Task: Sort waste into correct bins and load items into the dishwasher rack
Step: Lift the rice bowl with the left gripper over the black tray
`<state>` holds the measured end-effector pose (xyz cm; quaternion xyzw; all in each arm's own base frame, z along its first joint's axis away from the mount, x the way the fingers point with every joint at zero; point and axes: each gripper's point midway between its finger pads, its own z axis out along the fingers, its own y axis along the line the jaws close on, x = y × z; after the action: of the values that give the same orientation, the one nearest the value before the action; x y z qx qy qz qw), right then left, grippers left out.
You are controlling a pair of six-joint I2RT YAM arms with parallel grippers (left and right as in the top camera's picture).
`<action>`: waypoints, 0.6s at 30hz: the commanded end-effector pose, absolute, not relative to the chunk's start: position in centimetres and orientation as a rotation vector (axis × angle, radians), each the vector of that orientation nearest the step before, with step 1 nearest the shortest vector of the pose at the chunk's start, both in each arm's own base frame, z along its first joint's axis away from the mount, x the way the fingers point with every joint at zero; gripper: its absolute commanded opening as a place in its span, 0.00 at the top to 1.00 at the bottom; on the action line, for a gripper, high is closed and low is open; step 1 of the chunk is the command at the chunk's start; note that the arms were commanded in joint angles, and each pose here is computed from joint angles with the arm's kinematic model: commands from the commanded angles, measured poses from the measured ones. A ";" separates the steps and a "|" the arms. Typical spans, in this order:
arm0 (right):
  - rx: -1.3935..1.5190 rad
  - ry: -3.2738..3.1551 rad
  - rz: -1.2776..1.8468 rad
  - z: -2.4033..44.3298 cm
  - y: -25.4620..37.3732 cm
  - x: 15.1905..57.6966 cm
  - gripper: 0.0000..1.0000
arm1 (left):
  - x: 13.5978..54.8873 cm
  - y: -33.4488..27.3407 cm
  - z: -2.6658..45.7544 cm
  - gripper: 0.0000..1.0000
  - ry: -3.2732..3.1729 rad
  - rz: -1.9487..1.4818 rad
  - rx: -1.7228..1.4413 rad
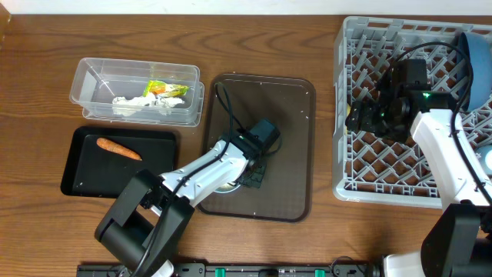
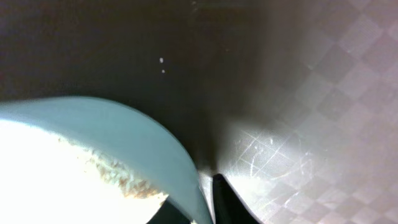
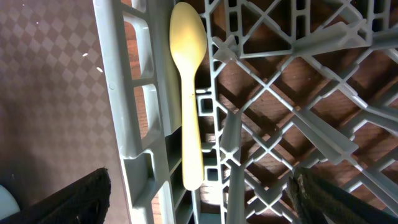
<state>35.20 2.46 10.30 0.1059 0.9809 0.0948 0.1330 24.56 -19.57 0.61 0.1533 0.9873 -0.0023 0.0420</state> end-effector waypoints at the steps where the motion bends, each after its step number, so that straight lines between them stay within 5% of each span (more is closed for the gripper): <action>1: 0.283 2.847 0.271 10.3 2.7 35.2 0.09 | 25.2 -19.8 1.0 0.93 3.004 -0.008 0.461; 18: 0.278 2.847 0.270 10.3 2.7 35.2 0.09 | 29.2 -16.1 10.8 0.94 2.791 -0.050 0.227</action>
<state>35.21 2.46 10.30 0.1057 0.9809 0.0948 0.1332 27.41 -17.67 7.63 0.1118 0.9860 -0.0157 0.1225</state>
